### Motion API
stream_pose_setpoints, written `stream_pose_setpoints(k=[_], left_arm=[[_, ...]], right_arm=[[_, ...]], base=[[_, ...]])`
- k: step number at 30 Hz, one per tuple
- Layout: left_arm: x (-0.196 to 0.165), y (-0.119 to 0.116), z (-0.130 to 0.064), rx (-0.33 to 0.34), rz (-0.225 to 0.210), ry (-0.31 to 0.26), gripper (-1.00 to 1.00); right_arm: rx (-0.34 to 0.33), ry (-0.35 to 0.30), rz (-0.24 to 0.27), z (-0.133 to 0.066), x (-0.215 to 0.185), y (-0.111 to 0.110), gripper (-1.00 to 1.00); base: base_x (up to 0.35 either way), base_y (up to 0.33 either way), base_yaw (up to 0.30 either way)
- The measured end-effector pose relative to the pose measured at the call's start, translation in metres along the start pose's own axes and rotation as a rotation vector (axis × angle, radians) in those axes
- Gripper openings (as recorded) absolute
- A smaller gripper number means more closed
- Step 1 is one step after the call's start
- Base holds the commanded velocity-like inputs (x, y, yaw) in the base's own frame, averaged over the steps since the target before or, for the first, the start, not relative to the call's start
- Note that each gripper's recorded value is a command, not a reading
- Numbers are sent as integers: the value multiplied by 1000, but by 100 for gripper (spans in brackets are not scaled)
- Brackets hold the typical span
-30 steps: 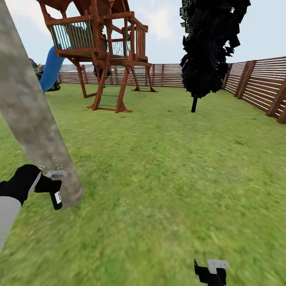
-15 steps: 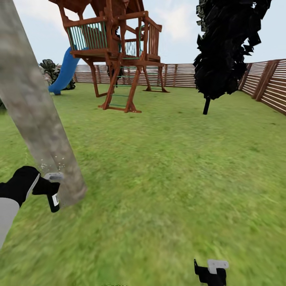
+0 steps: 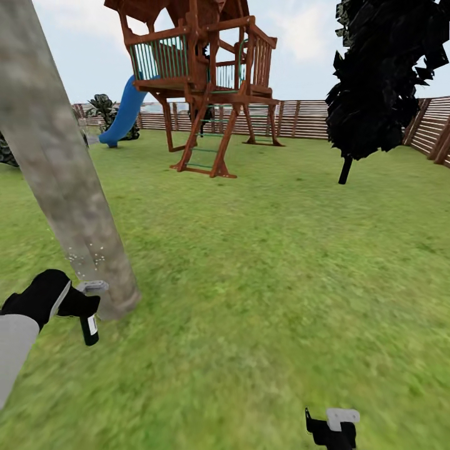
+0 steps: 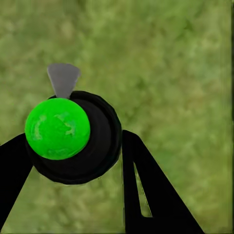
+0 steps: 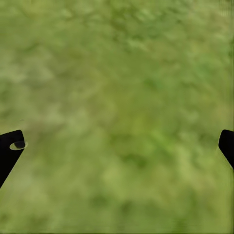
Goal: In the garden, pick up the pesticide atomizer on the floor and spray pesticide onto both trees until each tree trunk is fully covered.
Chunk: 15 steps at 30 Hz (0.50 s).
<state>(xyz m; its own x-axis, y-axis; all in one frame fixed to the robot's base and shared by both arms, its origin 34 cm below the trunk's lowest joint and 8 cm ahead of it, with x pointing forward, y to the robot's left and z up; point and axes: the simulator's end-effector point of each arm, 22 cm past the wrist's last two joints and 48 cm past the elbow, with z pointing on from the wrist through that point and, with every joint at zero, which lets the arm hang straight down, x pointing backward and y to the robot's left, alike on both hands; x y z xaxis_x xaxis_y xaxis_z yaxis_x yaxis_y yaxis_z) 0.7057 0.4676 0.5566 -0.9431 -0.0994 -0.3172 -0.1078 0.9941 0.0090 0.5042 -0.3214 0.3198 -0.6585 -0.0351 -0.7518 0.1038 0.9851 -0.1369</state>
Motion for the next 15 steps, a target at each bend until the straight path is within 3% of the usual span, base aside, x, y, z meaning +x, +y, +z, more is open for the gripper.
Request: stream_pose_setpoints(k=[9,11,13,15], left_arm=[[10,14,5,-46,3,22,-100],[26,27,12,-98,4,46,-100],[32,29,16,-93,-38,42,-100],[30,28,16,-87,-44,36,-100]], right_arm=[[2,0,0,0,0,-1,100],[1,-1,0,0,-1,0,100],[0,-1,0,0,-1,0,100],[0,-1,0,0,-1,0,100]], base=[[333,-4,5],[336,-9,203],[291,-119,272],[218,-192,276]])
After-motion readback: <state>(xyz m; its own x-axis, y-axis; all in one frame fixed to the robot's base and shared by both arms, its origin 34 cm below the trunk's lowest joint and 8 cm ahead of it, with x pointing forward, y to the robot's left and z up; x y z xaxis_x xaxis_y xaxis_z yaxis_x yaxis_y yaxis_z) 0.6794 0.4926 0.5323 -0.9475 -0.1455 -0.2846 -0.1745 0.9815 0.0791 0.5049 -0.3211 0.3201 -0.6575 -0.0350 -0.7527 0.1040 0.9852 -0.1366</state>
